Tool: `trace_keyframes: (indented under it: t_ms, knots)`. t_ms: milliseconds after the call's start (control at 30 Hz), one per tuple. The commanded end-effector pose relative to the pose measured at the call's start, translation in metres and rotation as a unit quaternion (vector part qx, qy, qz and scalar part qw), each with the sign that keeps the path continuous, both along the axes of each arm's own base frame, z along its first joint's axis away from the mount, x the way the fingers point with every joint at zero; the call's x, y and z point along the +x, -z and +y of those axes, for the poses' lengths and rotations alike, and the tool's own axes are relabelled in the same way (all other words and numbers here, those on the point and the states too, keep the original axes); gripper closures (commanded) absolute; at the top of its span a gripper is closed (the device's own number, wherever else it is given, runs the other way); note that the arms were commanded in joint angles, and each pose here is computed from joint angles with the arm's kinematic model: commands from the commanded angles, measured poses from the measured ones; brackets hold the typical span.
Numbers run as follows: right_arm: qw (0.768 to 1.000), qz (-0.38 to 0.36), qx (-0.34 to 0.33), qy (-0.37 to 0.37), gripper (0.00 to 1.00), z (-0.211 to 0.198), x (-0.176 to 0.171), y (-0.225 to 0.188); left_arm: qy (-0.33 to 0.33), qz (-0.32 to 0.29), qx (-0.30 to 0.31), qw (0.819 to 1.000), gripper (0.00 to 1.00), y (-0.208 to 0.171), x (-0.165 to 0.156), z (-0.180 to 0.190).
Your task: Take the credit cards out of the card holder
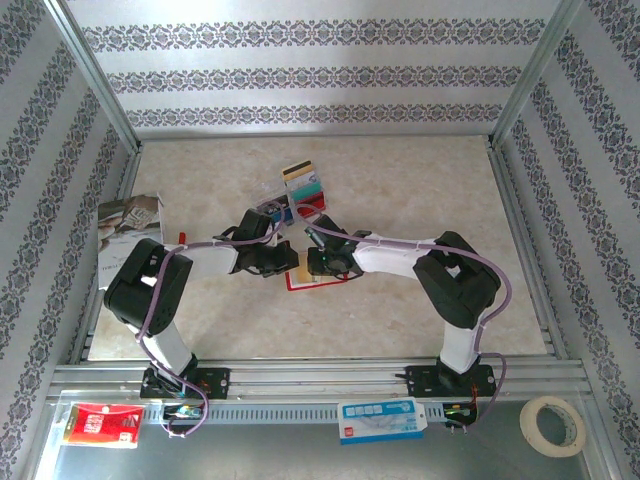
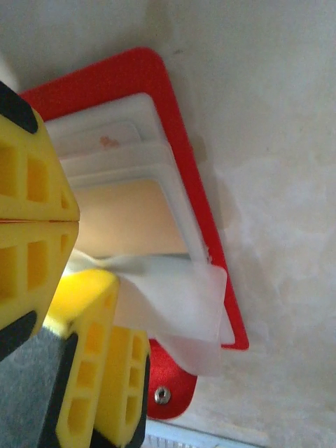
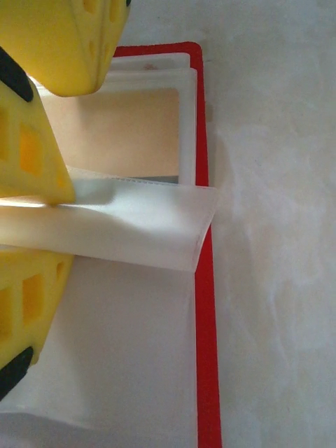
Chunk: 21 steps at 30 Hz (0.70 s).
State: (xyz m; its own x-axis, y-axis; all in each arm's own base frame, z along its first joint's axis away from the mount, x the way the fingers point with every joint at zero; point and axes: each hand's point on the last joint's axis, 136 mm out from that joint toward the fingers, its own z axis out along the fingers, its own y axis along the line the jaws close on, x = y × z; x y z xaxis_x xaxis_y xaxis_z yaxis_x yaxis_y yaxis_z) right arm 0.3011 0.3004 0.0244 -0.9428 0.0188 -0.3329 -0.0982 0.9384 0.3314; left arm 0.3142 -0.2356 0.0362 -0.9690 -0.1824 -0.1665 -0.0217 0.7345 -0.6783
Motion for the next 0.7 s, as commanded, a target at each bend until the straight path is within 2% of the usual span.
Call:
trace_keyframes:
  t_ms: [0,100,300,533,667]
  knots:
    - [0.999,-0.015,-0.024,0.027,0.76,-0.020,0.001,-0.010,0.012,0.011,0.048,0.999,0.94,0.018,-0.010,0.009]
    - [0.997,-0.052,-0.041,0.050,0.73,-0.039,0.007,-0.023,0.011,0.018,0.069,0.997,0.95,0.031,-0.013,0.016]
    - [0.990,-0.088,-0.046,0.099,0.71,-0.076,0.011,-0.044,0.013,0.013,0.054,0.998,0.96,0.029,-0.010,0.010]
    - [0.986,-0.144,0.026,0.081,0.63,-0.062,0.015,-0.092,0.030,-0.003,0.000,1.000,0.92,0.009,-0.002,-0.008]
    - [0.986,-0.143,0.033,0.083,0.62,-0.061,0.015,-0.093,0.035,-0.011,-0.027,0.999,0.89,-0.002,0.002,-0.017]
